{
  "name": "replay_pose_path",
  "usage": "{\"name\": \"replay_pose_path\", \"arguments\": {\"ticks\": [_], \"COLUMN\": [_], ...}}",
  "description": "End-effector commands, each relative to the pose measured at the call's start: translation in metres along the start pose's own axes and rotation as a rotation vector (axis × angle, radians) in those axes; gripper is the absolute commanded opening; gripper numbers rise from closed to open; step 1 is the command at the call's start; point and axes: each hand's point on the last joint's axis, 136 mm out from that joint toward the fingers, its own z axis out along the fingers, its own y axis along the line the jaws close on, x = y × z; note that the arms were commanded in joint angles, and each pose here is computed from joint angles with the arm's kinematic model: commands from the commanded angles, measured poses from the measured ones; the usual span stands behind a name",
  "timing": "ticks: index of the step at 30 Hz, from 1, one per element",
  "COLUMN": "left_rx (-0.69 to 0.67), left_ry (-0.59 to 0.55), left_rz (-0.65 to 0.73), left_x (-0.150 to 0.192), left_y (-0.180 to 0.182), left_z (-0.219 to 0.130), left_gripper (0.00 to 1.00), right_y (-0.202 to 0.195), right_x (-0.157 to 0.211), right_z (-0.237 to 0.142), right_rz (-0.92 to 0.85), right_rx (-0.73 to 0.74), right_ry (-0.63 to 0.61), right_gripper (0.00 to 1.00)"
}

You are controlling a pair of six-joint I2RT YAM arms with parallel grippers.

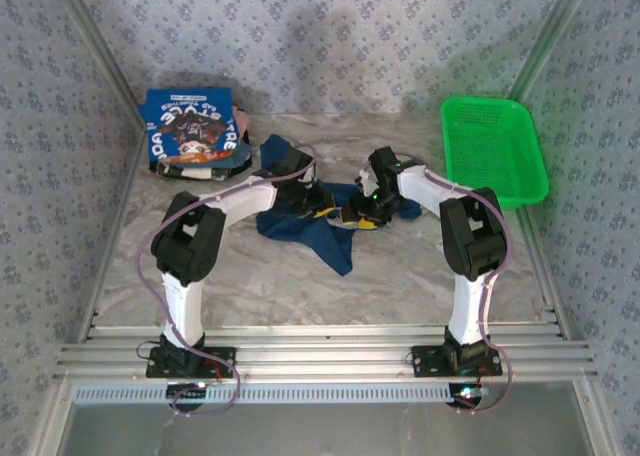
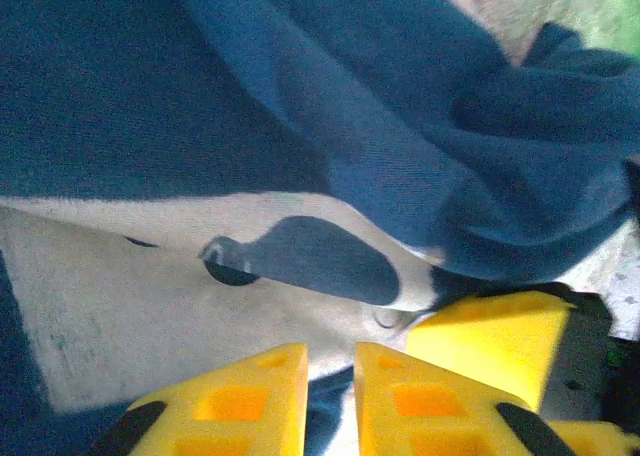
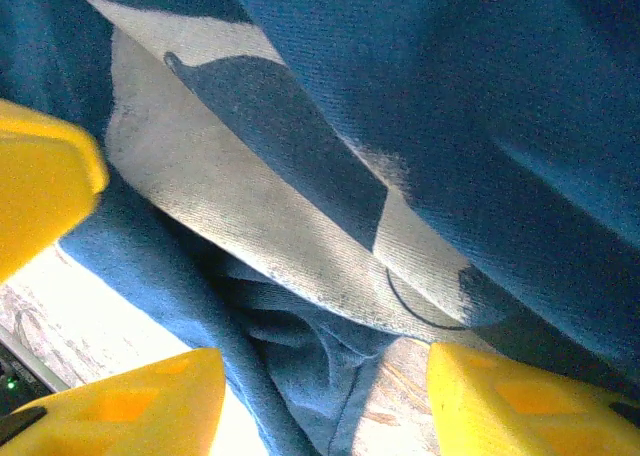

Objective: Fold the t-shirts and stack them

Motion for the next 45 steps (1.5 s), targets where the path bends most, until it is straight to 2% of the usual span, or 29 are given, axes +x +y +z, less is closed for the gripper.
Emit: {"name": "replay_pose_path", "arguments": {"ticks": [1,4,8,11,14,16,20,23,27,32,38,41,45], "left_rx": [-0.038,-0.035,-0.051,-0.059,-0.064,-0.042,0.034,0.105,0.117,0.088,0.105,0.111,0.1], "left_ry": [0.065,0.016,-0.085,-0.099,-0.079,-0.067,-0.084,-0.121,-0.11,-0.078,-0.072,-0.061,-0.062], "left_rz": [-0.032,-0.036,0.003,-0.005,-0.041,-0.068,-0.077,-0.056,-0.02,-0.028,-0.017,-0.005,0.003], "left_x": [0.012,0.008,0.008,0.022,0.043,0.056,0.069,0.065,0.063,0.067,0.063,0.062,0.059], "left_y": [0.022,0.019,0.009,0.017,0.036,0.049,0.065,0.062,0.059,0.071,0.065,0.06,0.06], "left_z": [0.008,-0.018,-0.074,-0.095,-0.097,-0.092,-0.075,-0.067,-0.05,-0.029,-0.021,-0.018,-0.015], "left_gripper": [0.28,0.42,0.58,0.61,0.63,0.63,0.63,0.63,0.61,0.59,0.53,0.48,0.37], "right_y": [-0.004,-0.003,-0.002,-0.004,-0.002,0.005,0.037,0.047,0.049,0.049,0.048,0.045,0.041], "right_x": [-0.002,-0.005,-0.005,-0.004,-0.005,-0.007,-0.005,-0.004,0.002,0.005,0.006,0.008,0.008], "right_z": [-0.002,-0.003,-0.007,-0.007,-0.011,-0.017,-0.04,-0.053,-0.057,-0.062,-0.069,-0.069,-0.069], "right_rz": [0.024,0.023,0.021,0.025,0.021,-0.009,-0.14,-0.187,-0.199,-0.194,-0.194,-0.191,-0.178], "right_rx": [0.015,0.012,0.01,0.005,-0.012,-0.046,-0.143,-0.174,-0.192,-0.2,-0.196,-0.194,-0.199], "right_ry": [-0.01,-0.015,-0.02,-0.02,-0.031,-0.05,-0.11,-0.157,-0.161,-0.162,-0.181,-0.182,-0.182], "right_gripper": [0.58,0.58,0.58,0.58,0.61,0.65,0.81,0.84,0.85,0.85,0.84,0.84,0.84]}}
